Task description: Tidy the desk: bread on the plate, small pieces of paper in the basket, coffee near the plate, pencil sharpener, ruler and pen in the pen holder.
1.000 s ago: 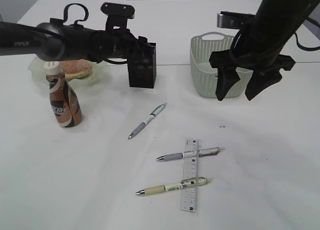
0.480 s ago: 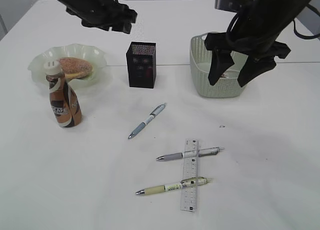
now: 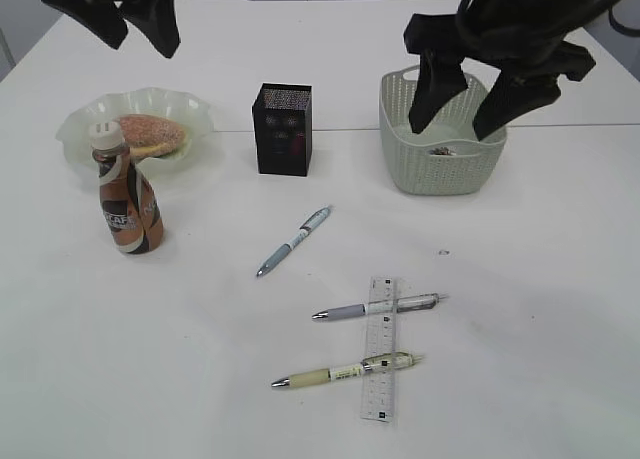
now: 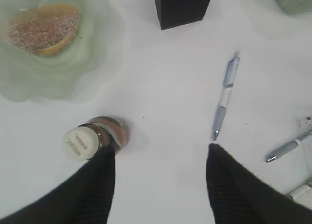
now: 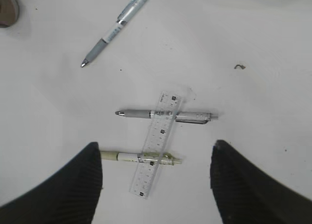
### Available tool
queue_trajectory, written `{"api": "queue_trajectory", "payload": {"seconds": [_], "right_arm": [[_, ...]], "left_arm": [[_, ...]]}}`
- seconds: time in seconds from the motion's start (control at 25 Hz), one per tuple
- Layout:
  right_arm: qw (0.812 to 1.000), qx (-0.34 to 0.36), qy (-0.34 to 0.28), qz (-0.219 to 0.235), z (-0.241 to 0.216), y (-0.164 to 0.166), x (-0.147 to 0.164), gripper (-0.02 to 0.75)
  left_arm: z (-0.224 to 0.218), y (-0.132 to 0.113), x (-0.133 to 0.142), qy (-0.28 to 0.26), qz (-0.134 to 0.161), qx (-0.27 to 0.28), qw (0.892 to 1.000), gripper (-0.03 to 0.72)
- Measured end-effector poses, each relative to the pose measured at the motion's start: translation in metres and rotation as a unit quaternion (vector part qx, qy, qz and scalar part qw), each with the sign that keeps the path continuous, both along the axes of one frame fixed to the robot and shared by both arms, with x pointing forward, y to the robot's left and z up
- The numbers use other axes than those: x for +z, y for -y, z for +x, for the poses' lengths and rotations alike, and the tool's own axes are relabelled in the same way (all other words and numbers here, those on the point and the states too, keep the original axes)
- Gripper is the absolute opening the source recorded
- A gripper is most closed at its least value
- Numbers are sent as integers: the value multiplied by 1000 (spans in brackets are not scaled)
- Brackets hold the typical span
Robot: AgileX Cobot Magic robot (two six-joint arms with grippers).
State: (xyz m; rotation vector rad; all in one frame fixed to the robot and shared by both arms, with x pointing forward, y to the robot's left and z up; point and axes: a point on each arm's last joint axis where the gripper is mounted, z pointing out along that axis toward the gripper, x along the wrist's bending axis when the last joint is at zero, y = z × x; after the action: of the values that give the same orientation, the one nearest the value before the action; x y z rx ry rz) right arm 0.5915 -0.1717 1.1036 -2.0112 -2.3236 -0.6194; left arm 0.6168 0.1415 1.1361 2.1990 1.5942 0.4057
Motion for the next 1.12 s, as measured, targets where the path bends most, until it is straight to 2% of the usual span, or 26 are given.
{"api": "queue_trajectory", "payload": {"seconds": [0.16,0.36,0.52,0.8,0.96,1.12], "right_arm": [[1000,0,16,9,-16,-11,18,510],[1000,5,11,7,-50,-20,24,510],[999,-32,-28,-14,-77,-14,8,510],[986,-119,-103,-62,-98,1,-35,510],[983,-141,-109,-47,-95,-3,-44,510],[984,-127,-116,-38,-88,-25,-59,510]], "left_arm": [[-16,-7,26,25,-14,0,1000,434],[-46,-30,39,27,-13,14,999,434],[-81,-51,46,26,-9,24,999,434],[-135,-72,75,71,-29,24,997,434],[-144,-74,82,81,-38,24,996,434],[-144,-74,81,78,-40,23,996,433]]}}
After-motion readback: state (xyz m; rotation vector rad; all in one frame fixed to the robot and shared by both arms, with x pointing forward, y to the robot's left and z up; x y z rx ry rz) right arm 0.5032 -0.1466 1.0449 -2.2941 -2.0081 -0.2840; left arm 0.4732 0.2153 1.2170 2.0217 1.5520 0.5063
